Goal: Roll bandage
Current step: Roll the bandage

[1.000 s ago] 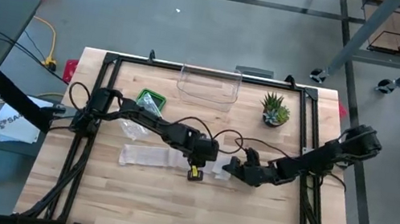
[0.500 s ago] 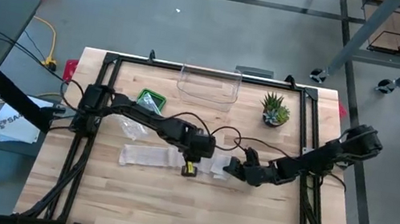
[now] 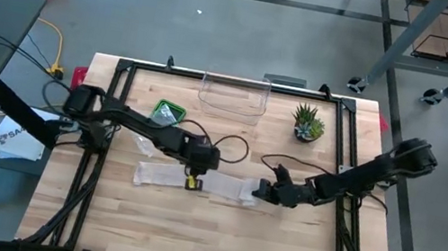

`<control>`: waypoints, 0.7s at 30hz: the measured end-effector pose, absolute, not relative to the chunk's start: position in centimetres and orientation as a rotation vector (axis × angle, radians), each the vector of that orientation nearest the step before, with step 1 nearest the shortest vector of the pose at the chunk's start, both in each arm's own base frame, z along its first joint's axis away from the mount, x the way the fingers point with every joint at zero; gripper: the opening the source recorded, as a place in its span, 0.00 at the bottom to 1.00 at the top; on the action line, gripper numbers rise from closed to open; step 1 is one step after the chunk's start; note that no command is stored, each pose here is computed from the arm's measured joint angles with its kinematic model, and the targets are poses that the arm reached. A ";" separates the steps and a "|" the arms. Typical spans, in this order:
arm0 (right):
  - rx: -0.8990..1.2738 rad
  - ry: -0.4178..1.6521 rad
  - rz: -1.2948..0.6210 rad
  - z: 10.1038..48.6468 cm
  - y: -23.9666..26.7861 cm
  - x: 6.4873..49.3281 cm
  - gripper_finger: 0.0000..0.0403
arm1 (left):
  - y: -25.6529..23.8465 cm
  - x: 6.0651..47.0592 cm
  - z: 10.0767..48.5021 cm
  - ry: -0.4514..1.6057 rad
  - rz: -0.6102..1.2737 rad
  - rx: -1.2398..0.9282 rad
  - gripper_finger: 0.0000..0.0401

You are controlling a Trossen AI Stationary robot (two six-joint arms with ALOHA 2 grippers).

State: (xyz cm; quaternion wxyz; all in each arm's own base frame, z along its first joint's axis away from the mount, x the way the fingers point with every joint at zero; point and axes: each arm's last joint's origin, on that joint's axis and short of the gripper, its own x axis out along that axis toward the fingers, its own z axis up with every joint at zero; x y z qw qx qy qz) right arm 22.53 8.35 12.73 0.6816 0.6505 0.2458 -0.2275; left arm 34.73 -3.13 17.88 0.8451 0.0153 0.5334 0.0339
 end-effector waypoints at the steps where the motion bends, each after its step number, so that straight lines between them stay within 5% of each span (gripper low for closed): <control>1: 1.456 0.573 -0.518 12.8 8.3 22.3 0.01 | -3.1 34.5 17.9 1.105 0.072 0.027 0.00; 21: 1.446 0.850 -0.570 16.2 6.9 18.9 0.00 | -4.8 37.2 17.6 0.838 0.116 -0.163 0.00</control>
